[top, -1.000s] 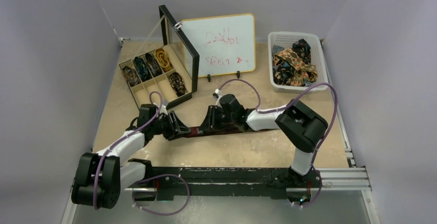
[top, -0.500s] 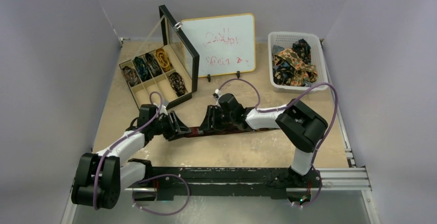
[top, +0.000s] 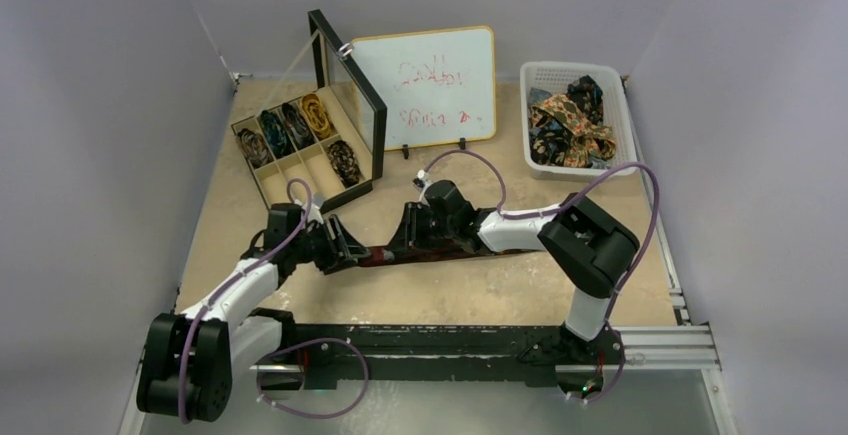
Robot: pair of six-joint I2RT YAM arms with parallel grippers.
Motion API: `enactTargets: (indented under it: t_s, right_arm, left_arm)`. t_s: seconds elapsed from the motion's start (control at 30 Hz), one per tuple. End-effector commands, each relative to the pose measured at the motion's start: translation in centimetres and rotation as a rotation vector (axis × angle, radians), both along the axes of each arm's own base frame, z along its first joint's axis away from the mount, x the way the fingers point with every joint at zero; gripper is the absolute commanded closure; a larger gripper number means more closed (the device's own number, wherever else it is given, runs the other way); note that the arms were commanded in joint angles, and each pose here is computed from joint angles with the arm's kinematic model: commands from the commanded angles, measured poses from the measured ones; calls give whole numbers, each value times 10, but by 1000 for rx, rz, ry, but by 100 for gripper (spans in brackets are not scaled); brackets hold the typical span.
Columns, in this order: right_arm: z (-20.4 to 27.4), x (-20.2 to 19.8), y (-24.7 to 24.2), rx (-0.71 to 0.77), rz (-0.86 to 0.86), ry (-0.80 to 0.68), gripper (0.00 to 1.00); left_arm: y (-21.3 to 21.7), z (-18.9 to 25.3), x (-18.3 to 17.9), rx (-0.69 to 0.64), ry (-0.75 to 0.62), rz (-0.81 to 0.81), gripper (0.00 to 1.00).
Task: Roll the ties
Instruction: Roll the tie at the center of the board.
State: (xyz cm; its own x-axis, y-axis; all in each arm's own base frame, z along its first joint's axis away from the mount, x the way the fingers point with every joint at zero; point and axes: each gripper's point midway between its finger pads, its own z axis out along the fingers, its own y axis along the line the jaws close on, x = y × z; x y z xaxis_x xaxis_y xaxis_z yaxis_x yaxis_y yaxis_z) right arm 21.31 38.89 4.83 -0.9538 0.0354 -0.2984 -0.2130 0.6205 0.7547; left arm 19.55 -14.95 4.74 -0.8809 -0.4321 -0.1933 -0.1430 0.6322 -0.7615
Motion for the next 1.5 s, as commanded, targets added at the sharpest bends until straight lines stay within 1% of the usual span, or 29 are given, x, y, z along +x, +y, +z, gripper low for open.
enactTargets:
  t_s: [0.0, 0.17, 0.47, 0.63, 0.7, 0.83, 1.03, 1.27, 1.47]
  right_arm:
    - [-10, 0, -2, -25, -7, -2, 70]
    - [-25, 1, -7, -63, -27, 13, 76]
    - [-34, 4, -14, -102, -48, 10, 77]
    - [-14, 5, -10, -59, -30, -36, 66]
    - [-4, 4, -8, -33, -17, -49, 64]
    - [6, 8, -3, -10, -15, -75, 63]
    - [-5, 1, -3, -4, -4, -38, 61]
    - [-24, -3, -9, -60, -9, 11, 72]
    - [-40, -1, -12, -101, -16, 21, 77]
  left_arm:
    - [0, 9, 8, 13, -62, -11, 47]
    - [-2, 9, 10, 3, -79, -17, 46]
    - [-4, 10, 11, -11, -96, -38, 45]
    - [-3, 8, 12, -2, -89, -28, 46]
    - [-3, 8, 13, -1, -86, -24, 45]
    - [-2, 8, 14, 2, -84, -15, 45]
    - [-2, 8, 14, 1, -87, -16, 46]
    - [-4, 2, 13, -5, -82, -33, 45]
    - [-6, 3, 16, -17, -115, -44, 46]
